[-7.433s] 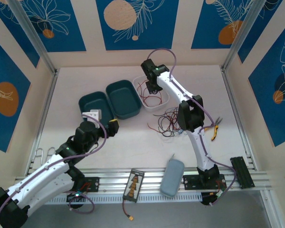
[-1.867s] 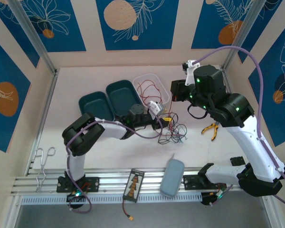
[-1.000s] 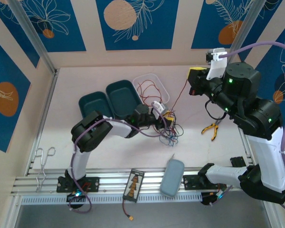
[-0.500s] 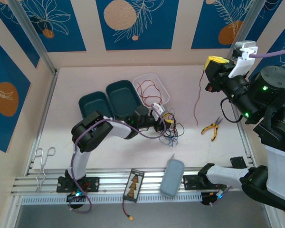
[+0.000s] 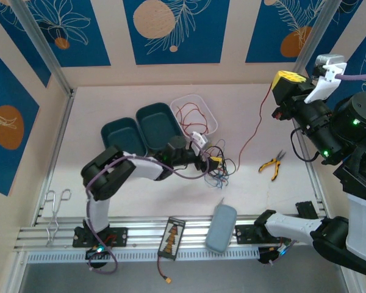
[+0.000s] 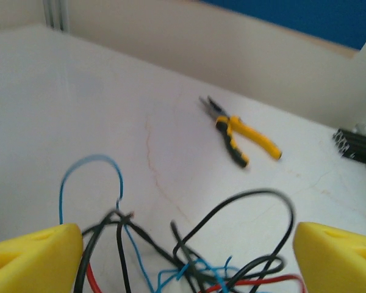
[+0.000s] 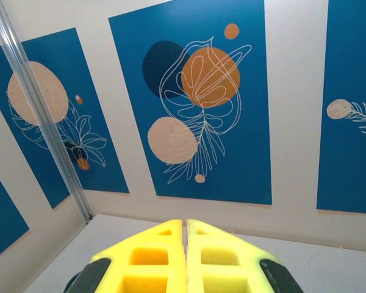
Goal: Untangle the cables
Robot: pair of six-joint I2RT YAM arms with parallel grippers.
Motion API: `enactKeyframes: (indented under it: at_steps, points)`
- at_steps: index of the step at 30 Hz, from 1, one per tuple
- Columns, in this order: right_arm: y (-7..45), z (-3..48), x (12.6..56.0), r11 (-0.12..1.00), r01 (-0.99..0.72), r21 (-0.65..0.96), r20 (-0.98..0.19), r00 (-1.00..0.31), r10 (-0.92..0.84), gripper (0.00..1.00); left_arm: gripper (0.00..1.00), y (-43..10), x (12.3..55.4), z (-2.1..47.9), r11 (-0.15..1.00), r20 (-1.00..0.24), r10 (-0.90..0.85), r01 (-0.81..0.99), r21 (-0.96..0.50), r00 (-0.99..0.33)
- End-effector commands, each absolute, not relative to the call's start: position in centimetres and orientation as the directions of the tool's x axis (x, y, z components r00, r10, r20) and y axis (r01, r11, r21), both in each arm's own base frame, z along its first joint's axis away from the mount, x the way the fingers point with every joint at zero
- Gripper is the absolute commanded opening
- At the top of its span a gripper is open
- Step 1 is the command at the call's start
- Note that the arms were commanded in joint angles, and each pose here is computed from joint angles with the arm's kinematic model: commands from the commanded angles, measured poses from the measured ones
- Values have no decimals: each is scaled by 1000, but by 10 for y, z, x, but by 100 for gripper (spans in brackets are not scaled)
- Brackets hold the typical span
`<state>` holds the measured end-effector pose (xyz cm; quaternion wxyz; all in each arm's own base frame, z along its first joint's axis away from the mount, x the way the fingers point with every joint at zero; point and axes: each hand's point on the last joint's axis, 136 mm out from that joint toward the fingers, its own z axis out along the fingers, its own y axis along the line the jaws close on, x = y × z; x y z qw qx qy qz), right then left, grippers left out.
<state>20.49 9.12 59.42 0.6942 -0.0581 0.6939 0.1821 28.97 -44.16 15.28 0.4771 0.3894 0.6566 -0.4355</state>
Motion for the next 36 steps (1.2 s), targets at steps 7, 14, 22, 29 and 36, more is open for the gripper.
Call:
enactKeyframes:
  at_steps: [7,14,22,29,36]
  points:
    - [108,586,219,913,-355,202,-979,-54,196,0,87,-422,256,234,264,-981,-27,945,-194,-194]
    - [126,582,239,910,-363,198,-980,-77,182,0,84,-423,231,225,251,-976,12,946,-207,-217]
    - [151,579,271,912,-375,168,-985,-85,147,0,100,-372,231,231,425,-979,-16,885,-189,-201]
    - [175,567,321,908,-380,177,-982,-132,136,0,100,-296,237,231,676,-976,49,726,-124,-213]
    - [184,550,381,913,-365,182,-976,-180,123,0,100,-227,236,232,833,-969,93,551,-50,-229]
